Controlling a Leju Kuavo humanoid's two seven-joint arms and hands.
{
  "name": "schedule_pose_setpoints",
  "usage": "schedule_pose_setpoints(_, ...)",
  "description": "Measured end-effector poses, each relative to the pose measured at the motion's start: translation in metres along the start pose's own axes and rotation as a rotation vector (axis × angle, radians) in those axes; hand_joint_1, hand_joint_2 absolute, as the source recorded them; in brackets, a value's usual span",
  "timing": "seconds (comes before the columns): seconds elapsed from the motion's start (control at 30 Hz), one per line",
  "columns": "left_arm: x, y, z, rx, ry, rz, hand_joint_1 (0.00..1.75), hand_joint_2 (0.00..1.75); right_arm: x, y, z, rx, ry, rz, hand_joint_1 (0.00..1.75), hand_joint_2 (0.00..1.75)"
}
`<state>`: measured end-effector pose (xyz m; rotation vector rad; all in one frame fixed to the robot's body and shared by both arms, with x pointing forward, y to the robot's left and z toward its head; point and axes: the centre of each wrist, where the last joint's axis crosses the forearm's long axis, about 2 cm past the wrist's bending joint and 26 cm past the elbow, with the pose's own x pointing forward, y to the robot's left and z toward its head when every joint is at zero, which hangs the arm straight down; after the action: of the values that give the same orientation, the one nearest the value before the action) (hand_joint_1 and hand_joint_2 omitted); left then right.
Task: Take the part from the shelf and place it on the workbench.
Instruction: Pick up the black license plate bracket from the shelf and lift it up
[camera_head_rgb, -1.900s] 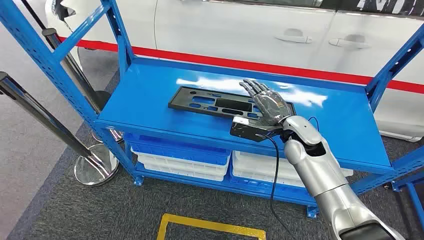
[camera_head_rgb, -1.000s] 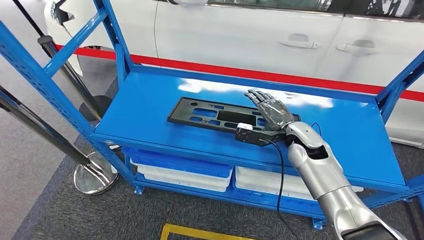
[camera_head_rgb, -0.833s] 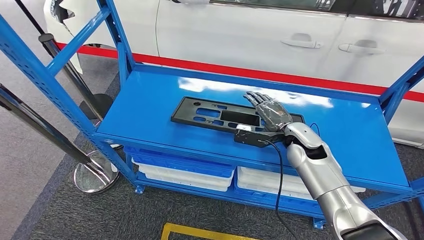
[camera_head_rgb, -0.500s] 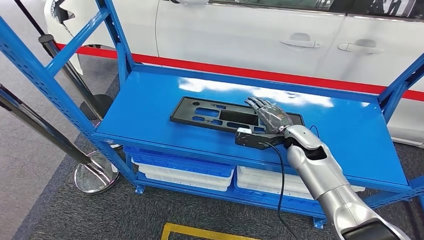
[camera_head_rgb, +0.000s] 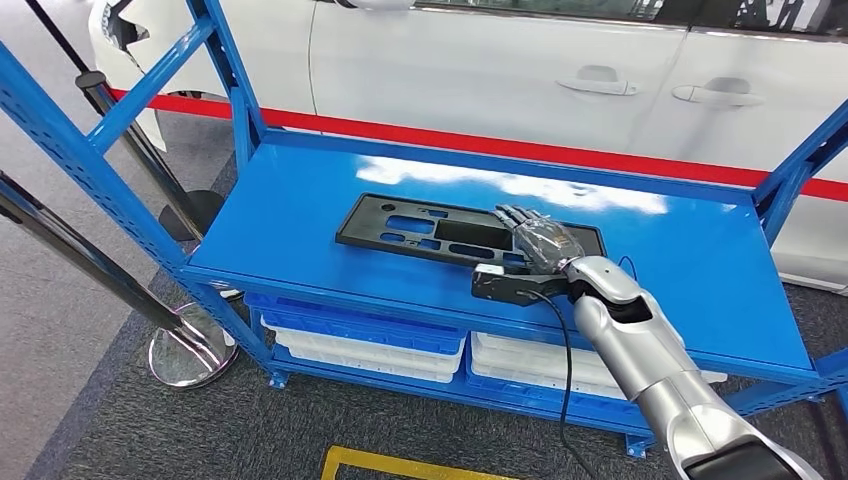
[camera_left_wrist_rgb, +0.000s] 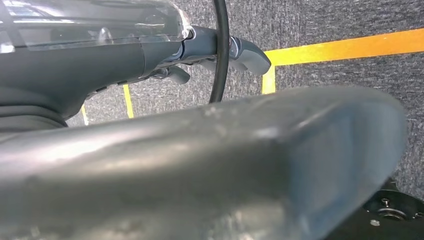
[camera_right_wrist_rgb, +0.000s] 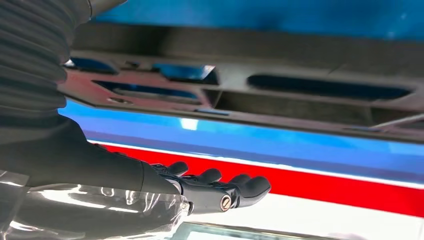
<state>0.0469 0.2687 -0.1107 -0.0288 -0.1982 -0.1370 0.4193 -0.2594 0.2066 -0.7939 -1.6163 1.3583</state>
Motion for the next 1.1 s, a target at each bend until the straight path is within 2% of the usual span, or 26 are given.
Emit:
schedule_pose_setpoints(0.23, 0.0, 0.0, 0.0, 0.001, -0.001, 0.001, 0.0, 0.0, 0.025, 0.006, -0.006, 0.023, -0.084, 0.025, 0.0, 1.75)
schedule_pose_setpoints(0.47, 0.0, 0.0, 0.0, 0.001, -0.006, 0.004, 0.0, 0.0, 0.031, 0.009, -0.007, 0.032, -0.085, 0.034, 0.0, 1.75)
schedule_pose_setpoints(1.1, 0.0, 0.0, 0.0, -0.008, -0.014, 0.005, 0.0, 0.0, -0.002, 0.012, -0.001, -0.003, 0.089, 0.098, 0.0, 1.75)
